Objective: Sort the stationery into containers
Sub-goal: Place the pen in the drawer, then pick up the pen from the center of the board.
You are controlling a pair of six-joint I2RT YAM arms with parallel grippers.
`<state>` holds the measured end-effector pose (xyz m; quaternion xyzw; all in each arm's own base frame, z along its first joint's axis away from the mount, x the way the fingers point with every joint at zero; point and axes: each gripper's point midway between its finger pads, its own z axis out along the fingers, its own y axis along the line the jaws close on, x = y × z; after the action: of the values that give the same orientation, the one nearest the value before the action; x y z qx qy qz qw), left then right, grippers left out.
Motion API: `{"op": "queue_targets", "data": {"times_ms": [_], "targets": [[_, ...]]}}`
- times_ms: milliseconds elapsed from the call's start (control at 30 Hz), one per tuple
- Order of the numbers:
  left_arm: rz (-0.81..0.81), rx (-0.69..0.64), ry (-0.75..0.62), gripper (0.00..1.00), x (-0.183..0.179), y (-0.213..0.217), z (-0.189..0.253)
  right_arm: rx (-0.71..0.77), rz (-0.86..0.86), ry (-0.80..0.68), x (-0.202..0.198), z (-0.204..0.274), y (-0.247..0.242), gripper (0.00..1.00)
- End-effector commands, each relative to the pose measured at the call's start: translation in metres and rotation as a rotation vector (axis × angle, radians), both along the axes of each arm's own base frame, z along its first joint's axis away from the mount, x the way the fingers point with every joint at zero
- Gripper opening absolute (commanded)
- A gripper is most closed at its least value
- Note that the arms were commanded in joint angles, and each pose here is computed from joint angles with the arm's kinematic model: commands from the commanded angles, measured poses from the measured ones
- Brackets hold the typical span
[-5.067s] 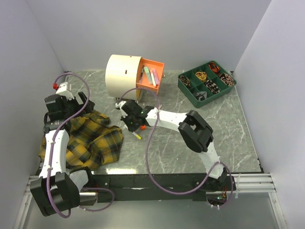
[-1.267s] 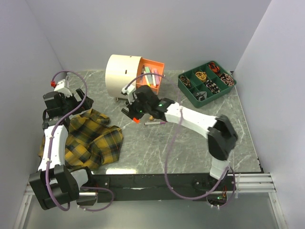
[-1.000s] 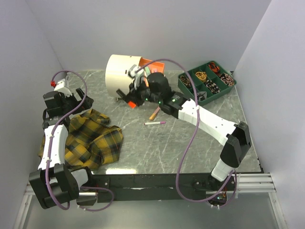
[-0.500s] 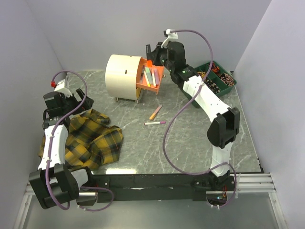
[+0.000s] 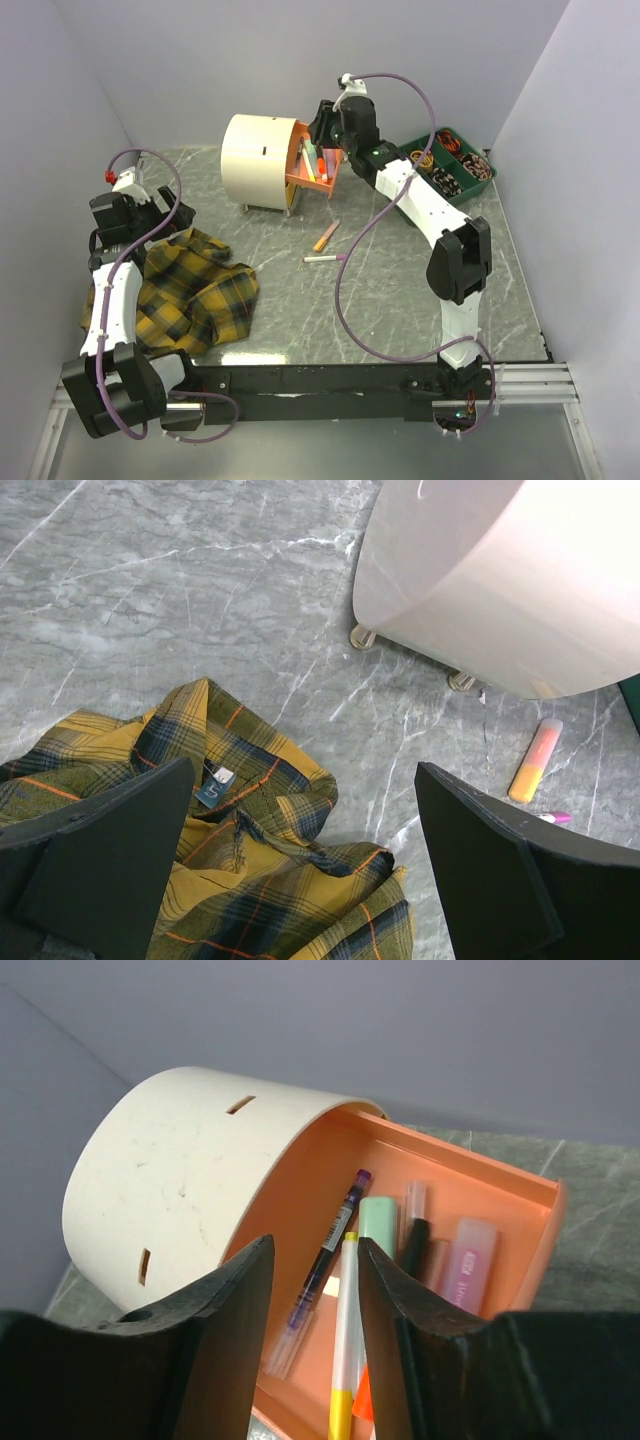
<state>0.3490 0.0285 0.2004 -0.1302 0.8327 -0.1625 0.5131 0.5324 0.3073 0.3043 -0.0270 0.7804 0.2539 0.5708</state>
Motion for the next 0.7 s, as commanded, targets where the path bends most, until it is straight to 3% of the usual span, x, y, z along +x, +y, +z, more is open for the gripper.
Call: {"op": "queue_targets", "data": {"times_ms": [0, 33, 67, 133, 200, 267, 300, 367, 400, 467, 533, 667], "targets": [[0.0, 0.005, -0.045, 0.99, 0.003, 0.001, 0.012, 0.034, 0.038, -0.101, -0.01, 0.046, 0.003, 0.5], [0.0, 0.003, -0.045, 0.99, 0.003, 0.002, 0.012, 0.027, 0.079, -0.135, -0.016, 0.057, 0.004, 0.51], [0.002, 0.005, -0.05, 0.99, 0.004, 0.002, 0.015, 0.013, 0.248, -0.143, -0.036, 0.053, 0.024, 0.52], [0.001, 0.004, -0.051, 1.0, 0.004, 0.002, 0.015, -0.066, 0.429, -0.218, -0.064, 0.058, 0.035, 0.55], [0.0, 0.003, -0.053, 0.99, 0.004, 0.001, 0.015, -0.165, 0.738, -0.283, -0.108, 0.037, 0.054, 0.56], [0.001, 0.0, -0.053, 1.0, 0.003, 0.001, 0.014, -0.248, 0.967, -0.234, -0.154, 0.005, 0.059, 0.56], [0.0, -0.001, -0.053, 0.99, 0.003, 0.001, 0.014, -0.357, 1.1, -0.332, -0.171, -0.009, 0.059, 0.55], [-0.002, -0.004, -0.053, 1.0, 0.002, 0.0, 0.012, -0.491, 1.286, -0.228, -0.219, -0.066, 0.053, 0.55], [-0.001, -0.006, -0.053, 0.99, 0.002, 0.0, 0.012, -0.624, 1.322, -0.286, -0.222, -0.084, 0.045, 0.54], [-0.002, -0.006, -0.054, 0.99, 0.002, -0.001, 0.012, -0.727, 1.411, -0.241, -0.251, -0.132, 0.038, 0.54], [-0.001, -0.006, -0.054, 1.0, 0.002, 0.0, 0.012, -0.828, 1.387, -0.316, -0.25, -0.143, 0.035, 0.55], [-0.001, -0.004, -0.049, 0.99, 0.001, 0.0, 0.01, -0.944, 1.412, -0.322, -0.261, -0.182, 0.031, 0.55]]}}
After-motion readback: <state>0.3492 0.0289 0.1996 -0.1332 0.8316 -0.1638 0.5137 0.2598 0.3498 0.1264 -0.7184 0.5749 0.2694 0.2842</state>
